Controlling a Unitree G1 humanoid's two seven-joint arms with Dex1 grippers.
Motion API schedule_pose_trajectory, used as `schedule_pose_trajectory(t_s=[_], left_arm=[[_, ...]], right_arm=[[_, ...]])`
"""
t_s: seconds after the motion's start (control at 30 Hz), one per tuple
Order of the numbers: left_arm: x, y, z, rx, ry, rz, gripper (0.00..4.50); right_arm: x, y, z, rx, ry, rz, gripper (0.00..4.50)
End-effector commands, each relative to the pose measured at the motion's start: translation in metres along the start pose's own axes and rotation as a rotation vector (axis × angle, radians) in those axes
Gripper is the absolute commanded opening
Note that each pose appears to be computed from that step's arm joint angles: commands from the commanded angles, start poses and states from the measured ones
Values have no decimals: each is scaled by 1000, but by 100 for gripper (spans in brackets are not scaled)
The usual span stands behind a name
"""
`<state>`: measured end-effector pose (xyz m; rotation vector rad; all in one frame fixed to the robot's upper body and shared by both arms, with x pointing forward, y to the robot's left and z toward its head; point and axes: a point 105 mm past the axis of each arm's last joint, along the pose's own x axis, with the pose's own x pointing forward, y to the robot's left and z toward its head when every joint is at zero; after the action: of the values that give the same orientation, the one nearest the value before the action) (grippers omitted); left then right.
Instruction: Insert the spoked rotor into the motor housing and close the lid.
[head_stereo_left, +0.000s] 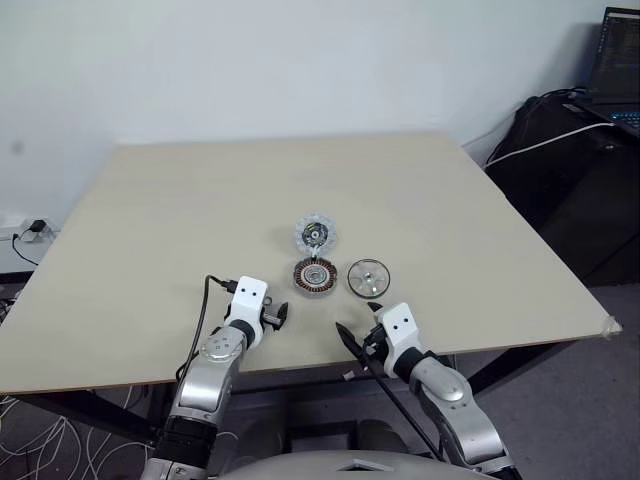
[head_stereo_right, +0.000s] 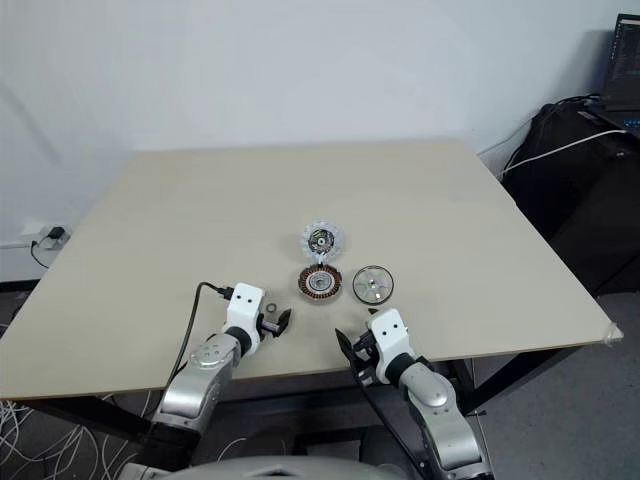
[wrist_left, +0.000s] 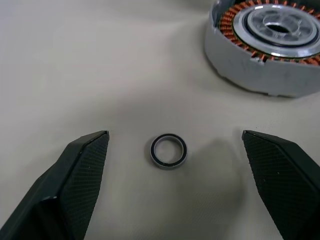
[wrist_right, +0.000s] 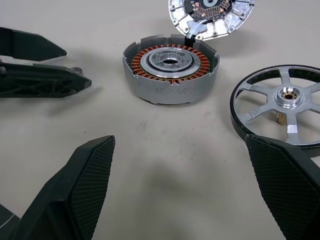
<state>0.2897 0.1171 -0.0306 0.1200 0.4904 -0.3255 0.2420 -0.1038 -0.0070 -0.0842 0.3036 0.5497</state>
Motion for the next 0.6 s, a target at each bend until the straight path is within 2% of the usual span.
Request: schedule_pose_trajectory(t_s=[0.03,0.6], left_arm=[[4,-2,8,16,-16,-19,450],[20,-6,9,84,26,-41,450]], right_arm=[[2,-2,12,-15,-49,-7,448],[2,-2,12,-12,-50,-10,448]])
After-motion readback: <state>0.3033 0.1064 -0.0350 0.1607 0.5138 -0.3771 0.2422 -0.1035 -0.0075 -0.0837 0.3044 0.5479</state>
